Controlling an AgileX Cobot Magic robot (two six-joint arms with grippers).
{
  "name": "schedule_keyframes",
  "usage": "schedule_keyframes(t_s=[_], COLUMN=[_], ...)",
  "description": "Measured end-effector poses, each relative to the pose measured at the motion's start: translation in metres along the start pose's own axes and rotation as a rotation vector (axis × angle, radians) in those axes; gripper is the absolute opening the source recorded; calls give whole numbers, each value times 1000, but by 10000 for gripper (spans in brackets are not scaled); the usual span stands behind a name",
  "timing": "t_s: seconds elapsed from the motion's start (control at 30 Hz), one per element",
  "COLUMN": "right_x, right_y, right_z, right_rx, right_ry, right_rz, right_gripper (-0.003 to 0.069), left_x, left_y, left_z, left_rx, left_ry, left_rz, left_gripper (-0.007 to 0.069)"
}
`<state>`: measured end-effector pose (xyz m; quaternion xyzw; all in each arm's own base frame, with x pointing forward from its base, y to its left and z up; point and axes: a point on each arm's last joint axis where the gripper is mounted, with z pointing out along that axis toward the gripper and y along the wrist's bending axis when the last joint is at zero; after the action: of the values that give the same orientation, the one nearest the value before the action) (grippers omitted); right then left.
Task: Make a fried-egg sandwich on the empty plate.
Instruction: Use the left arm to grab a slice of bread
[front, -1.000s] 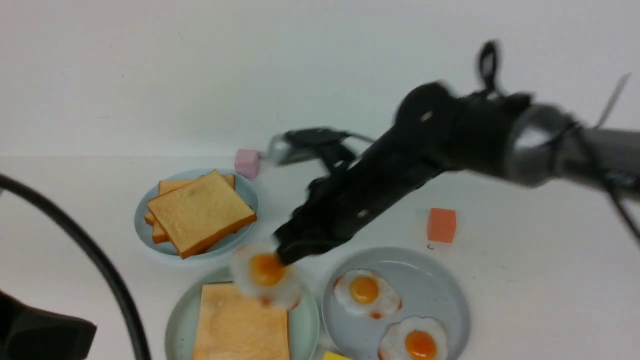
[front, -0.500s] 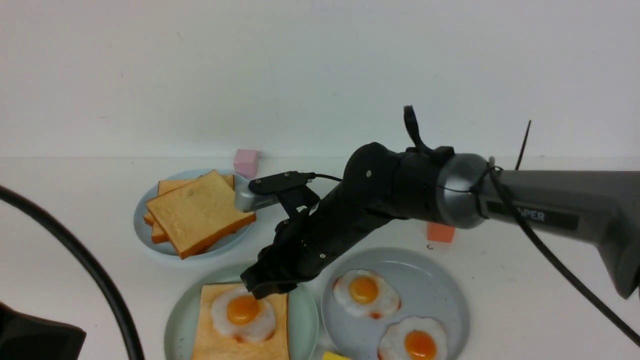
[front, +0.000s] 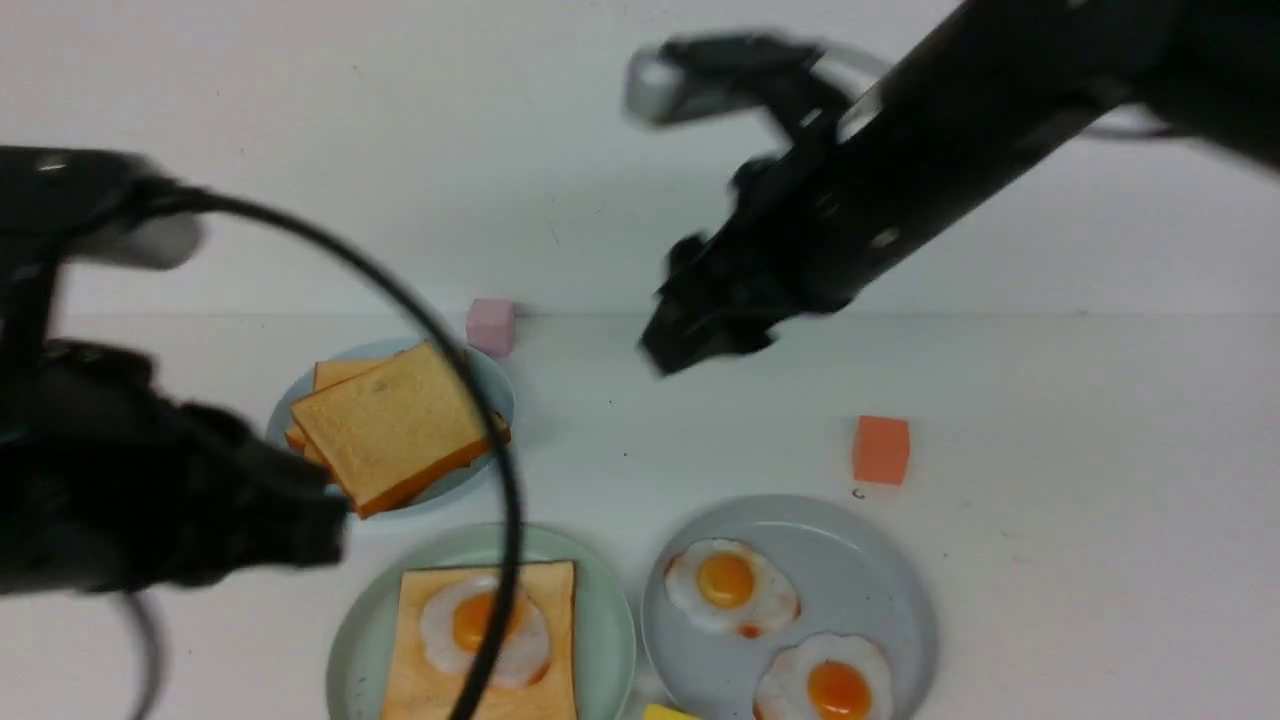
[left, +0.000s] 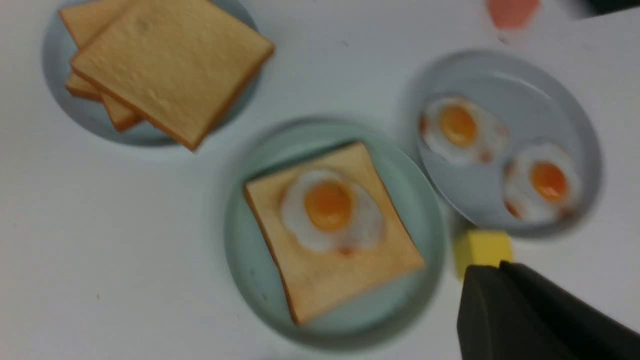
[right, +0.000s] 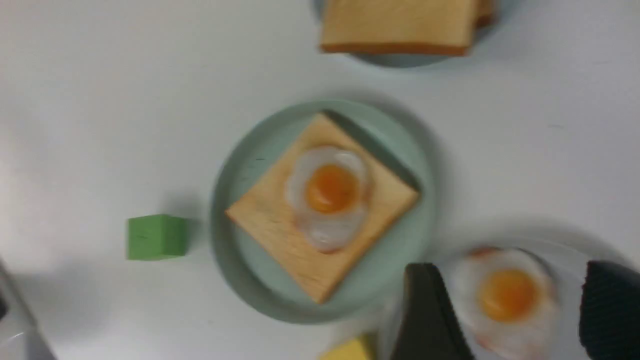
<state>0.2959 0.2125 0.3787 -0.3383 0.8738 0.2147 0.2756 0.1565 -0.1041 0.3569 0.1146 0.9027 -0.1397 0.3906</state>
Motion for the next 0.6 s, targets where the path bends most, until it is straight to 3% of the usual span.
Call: schedule_keyframes(t_s=[0.1,0.23,0.47,0.6], right_x=[9,37,100,122], right_y=[9,23,30,31], right_z=[-44,-79,-84,-79], right_rx=[75,77,74,59], right_ry=[-48,-117,-122,-85], right_rz=[-3,6,-40,-47], right_gripper=[424,427,427,427], left_x=[-15,-33,-36,-30], left_y=[11,41,110,148], left_z=[28,50,90,123], left_rx=[-102,-168,-74,-2], left_ry=[38,80,186,203], left_rz=[-99,-230,-576,-748], left_gripper=[27,28,39,87])
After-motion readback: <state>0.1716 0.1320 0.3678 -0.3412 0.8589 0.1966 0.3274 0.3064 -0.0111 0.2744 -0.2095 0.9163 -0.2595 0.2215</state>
